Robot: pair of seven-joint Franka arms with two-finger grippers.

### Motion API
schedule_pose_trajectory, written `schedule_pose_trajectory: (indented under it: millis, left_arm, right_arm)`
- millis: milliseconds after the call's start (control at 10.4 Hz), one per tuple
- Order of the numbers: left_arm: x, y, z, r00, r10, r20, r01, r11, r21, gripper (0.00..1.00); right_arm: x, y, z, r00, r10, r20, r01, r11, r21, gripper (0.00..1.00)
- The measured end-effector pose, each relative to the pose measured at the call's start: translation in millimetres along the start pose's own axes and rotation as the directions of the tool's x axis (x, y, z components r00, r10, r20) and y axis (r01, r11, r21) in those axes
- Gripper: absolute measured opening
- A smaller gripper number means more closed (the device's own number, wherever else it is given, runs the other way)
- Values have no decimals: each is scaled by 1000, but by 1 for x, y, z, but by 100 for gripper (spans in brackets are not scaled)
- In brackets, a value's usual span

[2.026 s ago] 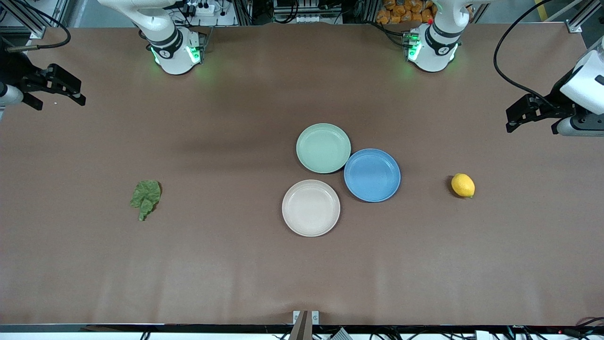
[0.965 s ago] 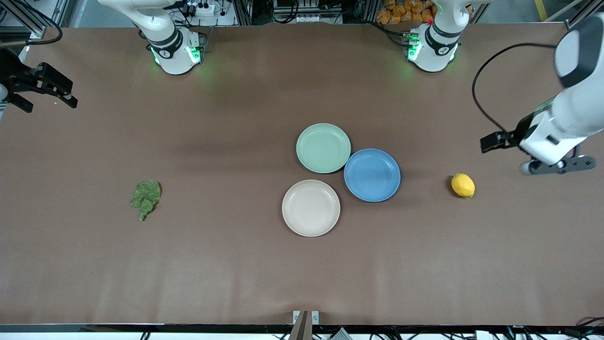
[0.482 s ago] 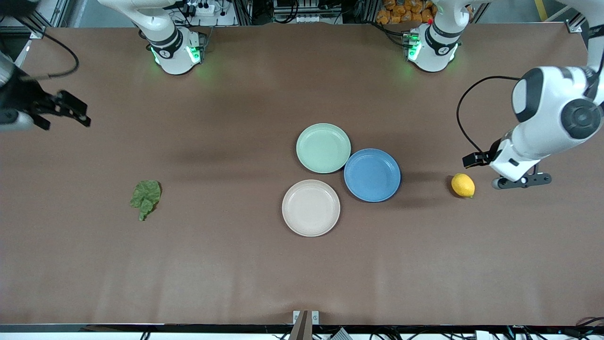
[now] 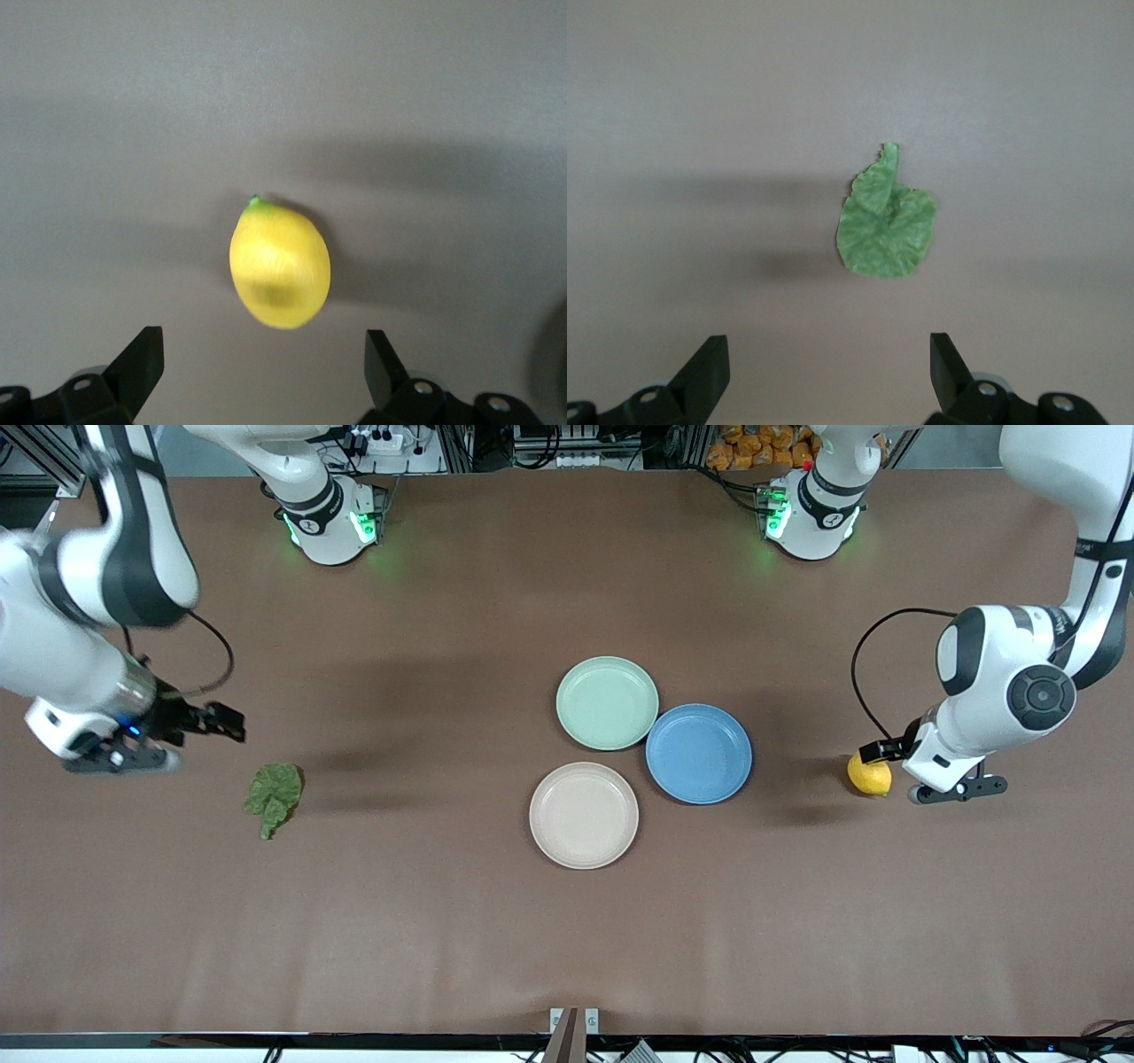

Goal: Place lemon and lettuce in plates
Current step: 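Grasp the lettuce with the right gripper while the left gripper grasps the lemon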

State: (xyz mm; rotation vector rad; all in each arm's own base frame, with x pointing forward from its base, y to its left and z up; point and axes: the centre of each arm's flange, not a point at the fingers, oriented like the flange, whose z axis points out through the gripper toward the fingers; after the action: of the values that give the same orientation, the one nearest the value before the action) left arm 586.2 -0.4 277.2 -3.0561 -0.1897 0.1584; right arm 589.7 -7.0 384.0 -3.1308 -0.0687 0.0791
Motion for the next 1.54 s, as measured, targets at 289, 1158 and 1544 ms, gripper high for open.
schedule_pose_trajectory:
  millis: [289,1158,1544]
  left_arm:
    - [7,0,35,1000,-16,1,16,1000,-16,100]
    - [11,-2,80,998,-26,51,27,999,-23,70]
    - [23,2,69,1000,-24,14,25,999,-31,70]
  right_arm:
    - [22,12,83,1000,18,14,-17,1000,-6,100]
    - [36,16,190,997,-8,-71,7,1000,-24,66]
    - [37,32,189,993,-72,-90,68,997,-47,53]
